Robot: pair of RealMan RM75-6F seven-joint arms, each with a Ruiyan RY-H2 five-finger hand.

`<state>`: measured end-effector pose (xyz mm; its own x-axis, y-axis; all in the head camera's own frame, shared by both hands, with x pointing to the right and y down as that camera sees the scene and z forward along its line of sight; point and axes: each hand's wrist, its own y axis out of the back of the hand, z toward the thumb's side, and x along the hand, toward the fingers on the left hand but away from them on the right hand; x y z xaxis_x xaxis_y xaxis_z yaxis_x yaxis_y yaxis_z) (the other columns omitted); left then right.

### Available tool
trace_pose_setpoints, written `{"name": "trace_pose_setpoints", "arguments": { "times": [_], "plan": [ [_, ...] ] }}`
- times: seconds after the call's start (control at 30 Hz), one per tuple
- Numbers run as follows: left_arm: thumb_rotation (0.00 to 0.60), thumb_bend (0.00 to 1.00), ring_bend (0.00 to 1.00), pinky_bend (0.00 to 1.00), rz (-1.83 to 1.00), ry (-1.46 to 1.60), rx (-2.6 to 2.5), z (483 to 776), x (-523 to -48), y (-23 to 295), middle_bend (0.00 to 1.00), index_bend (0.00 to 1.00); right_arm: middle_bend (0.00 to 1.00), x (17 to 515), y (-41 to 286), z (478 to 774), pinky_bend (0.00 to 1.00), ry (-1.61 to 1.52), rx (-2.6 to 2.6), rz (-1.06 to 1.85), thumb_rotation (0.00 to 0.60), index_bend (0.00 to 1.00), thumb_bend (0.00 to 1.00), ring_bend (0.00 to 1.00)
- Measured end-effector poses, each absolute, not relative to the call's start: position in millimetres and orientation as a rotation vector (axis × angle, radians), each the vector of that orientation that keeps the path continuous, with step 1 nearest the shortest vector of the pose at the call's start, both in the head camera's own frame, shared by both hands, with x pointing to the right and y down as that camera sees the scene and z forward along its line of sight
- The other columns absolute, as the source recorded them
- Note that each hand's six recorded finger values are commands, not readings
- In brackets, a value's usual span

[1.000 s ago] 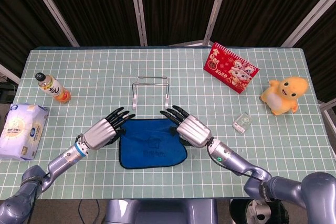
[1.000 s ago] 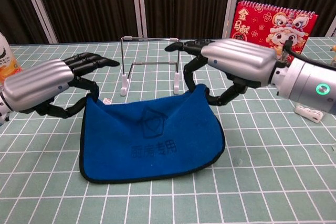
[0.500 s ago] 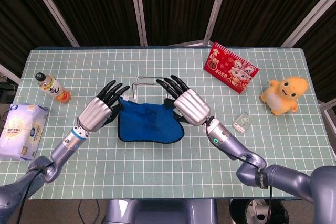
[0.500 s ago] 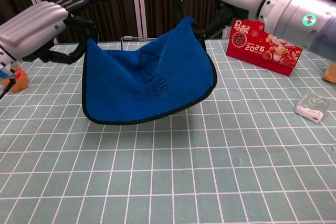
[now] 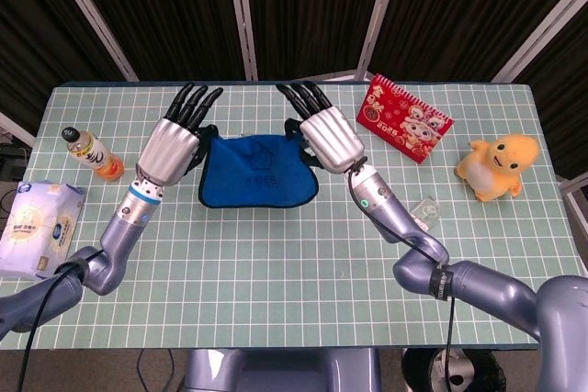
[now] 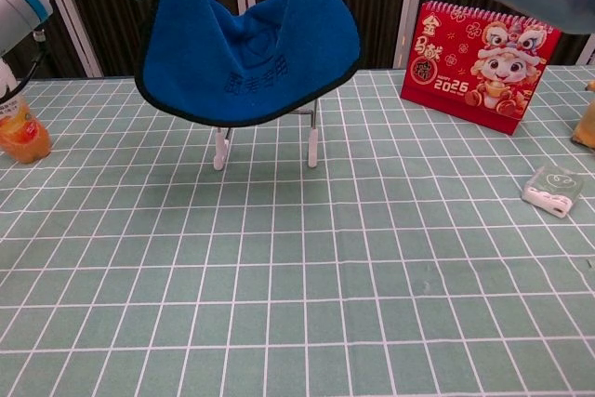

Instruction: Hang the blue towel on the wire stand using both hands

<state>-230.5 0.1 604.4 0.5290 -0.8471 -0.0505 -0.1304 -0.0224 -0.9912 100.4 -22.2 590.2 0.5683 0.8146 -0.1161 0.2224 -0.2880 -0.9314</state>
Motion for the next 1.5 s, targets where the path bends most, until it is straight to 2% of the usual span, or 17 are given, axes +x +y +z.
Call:
{"name": "trace_pose_setpoints", "arguments": {
  "times": [0.3, 0.77, 1.5],
  "plan": [
    [0.600, 0.66, 0.00, 0.00, -0.723, 0.917, -1.457, 594, -233, -30, 0.00, 0.86, 0.03, 95, -51, 587, 0.00, -0.918, -1.788, 0.776, 0.600, 0.64, 0.59, 0.00],
    [0.600, 0.66, 0.00, 0.00, -0.693, 0.972, -1.415, 582, -235, -51, 0.00, 0.86, 0.04, 97, -82, 573, 0.00, -0.998, -1.745, 0.769, 0.600, 0.64, 0.59, 0.00],
    [0.600, 0.66, 0.00, 0.00, -0.929, 0.863, -1.517, 661, -263, -28, 0.00, 0.86, 0.04, 127, -53, 660, 0.00, -0.917, -1.805, 0.951, 0.600, 0.64, 0.59, 0.00]
  ]
}}
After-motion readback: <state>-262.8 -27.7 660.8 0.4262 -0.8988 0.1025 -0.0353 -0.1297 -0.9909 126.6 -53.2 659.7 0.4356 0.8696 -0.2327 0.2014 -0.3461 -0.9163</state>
